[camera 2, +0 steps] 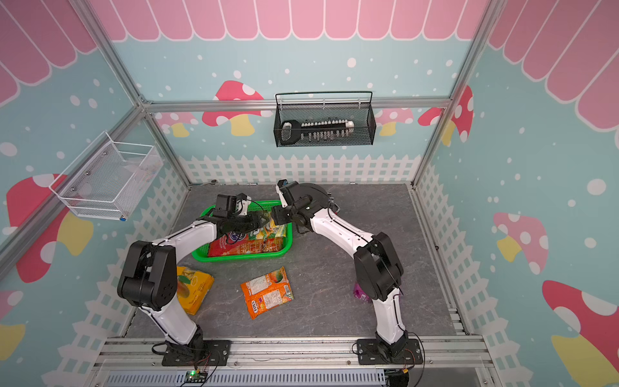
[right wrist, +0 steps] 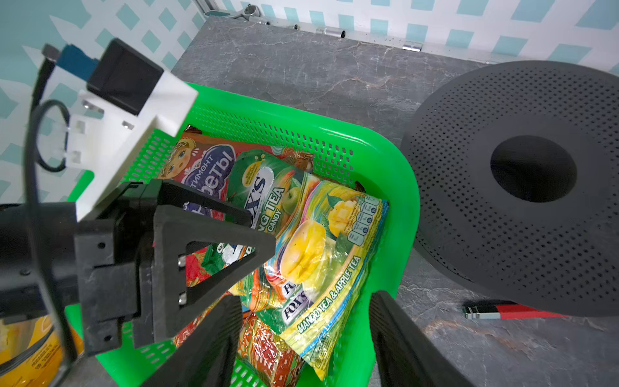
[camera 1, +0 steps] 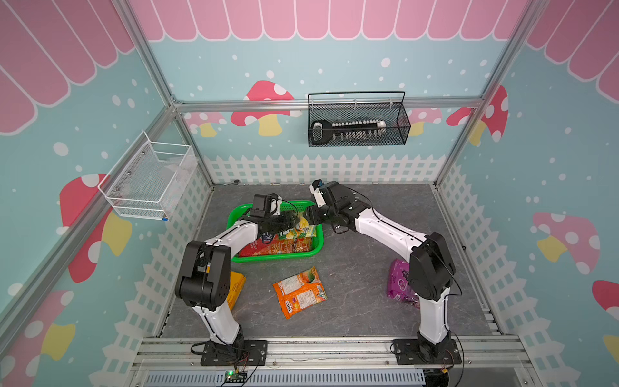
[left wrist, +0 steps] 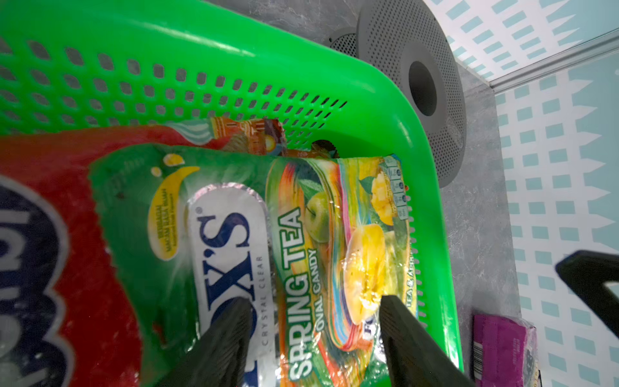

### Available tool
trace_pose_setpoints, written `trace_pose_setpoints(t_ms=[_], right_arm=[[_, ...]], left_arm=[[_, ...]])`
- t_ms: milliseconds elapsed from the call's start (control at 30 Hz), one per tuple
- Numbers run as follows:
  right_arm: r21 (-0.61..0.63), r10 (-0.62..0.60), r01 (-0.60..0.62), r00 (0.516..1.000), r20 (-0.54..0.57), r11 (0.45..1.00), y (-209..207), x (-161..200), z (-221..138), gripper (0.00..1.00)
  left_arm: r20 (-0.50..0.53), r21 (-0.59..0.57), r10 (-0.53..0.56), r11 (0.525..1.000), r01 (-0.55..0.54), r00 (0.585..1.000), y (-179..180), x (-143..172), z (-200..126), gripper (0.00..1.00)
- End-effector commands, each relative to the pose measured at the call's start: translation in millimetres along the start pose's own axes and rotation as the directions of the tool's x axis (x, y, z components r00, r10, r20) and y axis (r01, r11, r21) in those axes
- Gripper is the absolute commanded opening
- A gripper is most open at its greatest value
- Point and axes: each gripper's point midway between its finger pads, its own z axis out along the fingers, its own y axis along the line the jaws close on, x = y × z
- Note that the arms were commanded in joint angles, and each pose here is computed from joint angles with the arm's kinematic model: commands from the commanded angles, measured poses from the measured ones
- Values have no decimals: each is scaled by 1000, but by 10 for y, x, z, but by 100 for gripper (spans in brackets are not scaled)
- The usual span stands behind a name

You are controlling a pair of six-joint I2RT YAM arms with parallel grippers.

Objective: Put the candies in the basket
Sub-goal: Place the candy in the basket, then adjust the basket at the center of the board, then pick up the candy at the center of the board.

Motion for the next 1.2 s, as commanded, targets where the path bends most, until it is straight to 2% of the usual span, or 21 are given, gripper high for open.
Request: trace_pose_setpoints(t_ms=[0, 100, 200, 333, 400, 533, 667, 733, 867, 967, 1100, 1167], right_arm=[[-78, -66, 64, 998, -12, 995, 144, 60, -112, 65], [-179, -129, 124, 992, -17, 976, 313, 146, -241, 65], [-218, -176, 175, 984, 15, 960, 378, 275, -508, 64], [-260, -222, 218, 975, 13, 941, 384, 663, -825, 63], [-237, -211, 206, 978, 5, 950, 340, 846, -909, 63], [-266, -247, 255, 967, 63, 929, 422, 1298, -1035, 62], [-333, -301, 309, 951, 76, 891, 502, 1747, -971, 64], [-359, -341, 331, 939, 36, 873, 516, 1947, -868, 65], [-402, -370, 320, 928, -49, 858, 522, 2163, -702, 65], [-422, -368, 296, 925, -97, 857, 518, 2270, -634, 60], [-465, -364, 257, 919, -155, 847, 557, 2394, -568, 55], [-472, -356, 231, 914, -195, 851, 554, 2464, -508, 54]], left_arm=[[76, 12, 18, 1000, -19, 997, -107, -233, -308, 67], [125, 13, 32, 999, -34, 992, -129, -399, -528, 69], [177, 18, 53, 998, -57, 983, -201, -517, -759, 71], [226, -6, 68, 998, -68, 972, -207, -544, -987, 74], [252, -42, 69, 997, -61, 965, -141, -521, -1080, 75], [307, -136, 71, 990, -30, 949, 51, -476, -1265, 77], [336, -202, 64, 979, 5, 940, 234, -405, -1363, 78], [347, -227, 61, 974, 21, 936, 310, -379, -1390, 79], [366, -273, 47, 960, 58, 929, 450, -354, -1428, 79], [377, -298, 45, 952, 75, 925, 516, -351, -1462, 80], [429, -370, 14, 915, 161, 903, 731, -352, -1573, 80], [459, -412, 5, 887, 208, 888, 887, -383, -1654, 87]])
